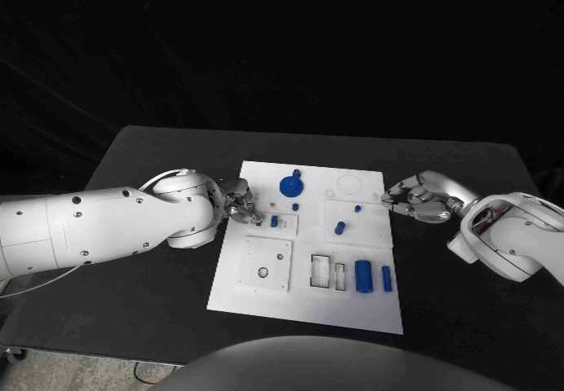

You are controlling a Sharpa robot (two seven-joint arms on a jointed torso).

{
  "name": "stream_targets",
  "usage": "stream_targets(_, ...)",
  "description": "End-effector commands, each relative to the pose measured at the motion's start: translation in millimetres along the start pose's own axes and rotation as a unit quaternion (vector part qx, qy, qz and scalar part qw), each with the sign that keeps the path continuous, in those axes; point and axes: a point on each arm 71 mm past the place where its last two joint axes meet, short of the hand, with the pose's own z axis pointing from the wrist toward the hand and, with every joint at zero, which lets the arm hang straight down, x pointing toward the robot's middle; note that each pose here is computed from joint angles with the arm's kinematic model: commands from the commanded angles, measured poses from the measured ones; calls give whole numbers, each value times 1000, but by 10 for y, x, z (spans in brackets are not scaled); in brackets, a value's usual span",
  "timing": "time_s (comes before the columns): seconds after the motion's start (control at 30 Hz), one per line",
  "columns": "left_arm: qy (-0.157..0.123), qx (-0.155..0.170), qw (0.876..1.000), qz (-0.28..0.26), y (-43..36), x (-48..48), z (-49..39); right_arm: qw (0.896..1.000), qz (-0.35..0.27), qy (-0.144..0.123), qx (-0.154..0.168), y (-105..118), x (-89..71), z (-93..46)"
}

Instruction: Assemble the parts on the task board

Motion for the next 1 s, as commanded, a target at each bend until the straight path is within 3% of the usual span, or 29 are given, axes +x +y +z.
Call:
stream_targets(0.03,31,-24,999,17,90,113,3,1000,0,7,4,-11,10,-5)
stream_targets(0.43,42,-27,999,17,113,174,-3,1000,0,7,4,-7,14,-1)
stream_targets(1.0,44,-20,999,-2,105,188,5,1000,0,7,6,-18,16,-2)
